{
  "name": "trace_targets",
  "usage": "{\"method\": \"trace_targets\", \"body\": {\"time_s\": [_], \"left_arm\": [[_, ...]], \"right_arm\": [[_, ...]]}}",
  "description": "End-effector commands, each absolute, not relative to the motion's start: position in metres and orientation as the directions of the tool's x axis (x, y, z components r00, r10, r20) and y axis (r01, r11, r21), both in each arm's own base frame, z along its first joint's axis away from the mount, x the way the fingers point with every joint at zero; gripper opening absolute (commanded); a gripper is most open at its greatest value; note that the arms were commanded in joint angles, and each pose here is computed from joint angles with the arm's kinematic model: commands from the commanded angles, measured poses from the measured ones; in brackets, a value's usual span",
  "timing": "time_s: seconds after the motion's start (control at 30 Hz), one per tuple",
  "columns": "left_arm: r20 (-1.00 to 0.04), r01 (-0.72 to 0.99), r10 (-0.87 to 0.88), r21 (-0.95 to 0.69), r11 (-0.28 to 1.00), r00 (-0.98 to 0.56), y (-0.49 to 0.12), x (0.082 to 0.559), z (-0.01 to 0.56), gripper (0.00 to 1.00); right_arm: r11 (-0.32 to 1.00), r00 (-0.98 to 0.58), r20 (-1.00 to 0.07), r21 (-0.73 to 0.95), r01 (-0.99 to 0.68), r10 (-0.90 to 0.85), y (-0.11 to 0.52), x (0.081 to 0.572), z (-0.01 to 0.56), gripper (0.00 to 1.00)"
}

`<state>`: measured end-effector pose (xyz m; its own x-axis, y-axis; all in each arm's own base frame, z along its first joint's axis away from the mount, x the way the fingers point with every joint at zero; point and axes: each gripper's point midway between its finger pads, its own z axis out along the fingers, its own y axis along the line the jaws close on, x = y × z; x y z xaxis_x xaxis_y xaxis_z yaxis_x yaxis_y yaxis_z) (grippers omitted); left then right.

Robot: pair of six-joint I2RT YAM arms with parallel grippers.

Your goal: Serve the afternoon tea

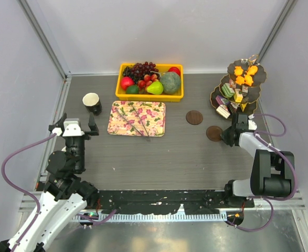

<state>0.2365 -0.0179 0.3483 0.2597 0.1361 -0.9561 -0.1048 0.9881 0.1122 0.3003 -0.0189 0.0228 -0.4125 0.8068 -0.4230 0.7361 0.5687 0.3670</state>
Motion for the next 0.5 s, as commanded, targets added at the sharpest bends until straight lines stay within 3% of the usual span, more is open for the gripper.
{"method": "trace_targets", "body": {"time_s": [0.0,0.47], "left_arm": [[-0.947,-0.116,0.108,0.076,0.99,0.302,-0.015,0.233,0.36,0.99],[-0.946,-0.113,0.103,0.071,0.991,0.307,-0.015,0.232,0.362,0.99]], "right_arm": [[0.578,-0.422,-0.439,0.324,0.749,0.793,-0.027,0.304,0.021,0.09],[0.646,-0.503,-0.422,0.338,0.684,0.754,-0.016,0.302,0.027,0.12]]}}
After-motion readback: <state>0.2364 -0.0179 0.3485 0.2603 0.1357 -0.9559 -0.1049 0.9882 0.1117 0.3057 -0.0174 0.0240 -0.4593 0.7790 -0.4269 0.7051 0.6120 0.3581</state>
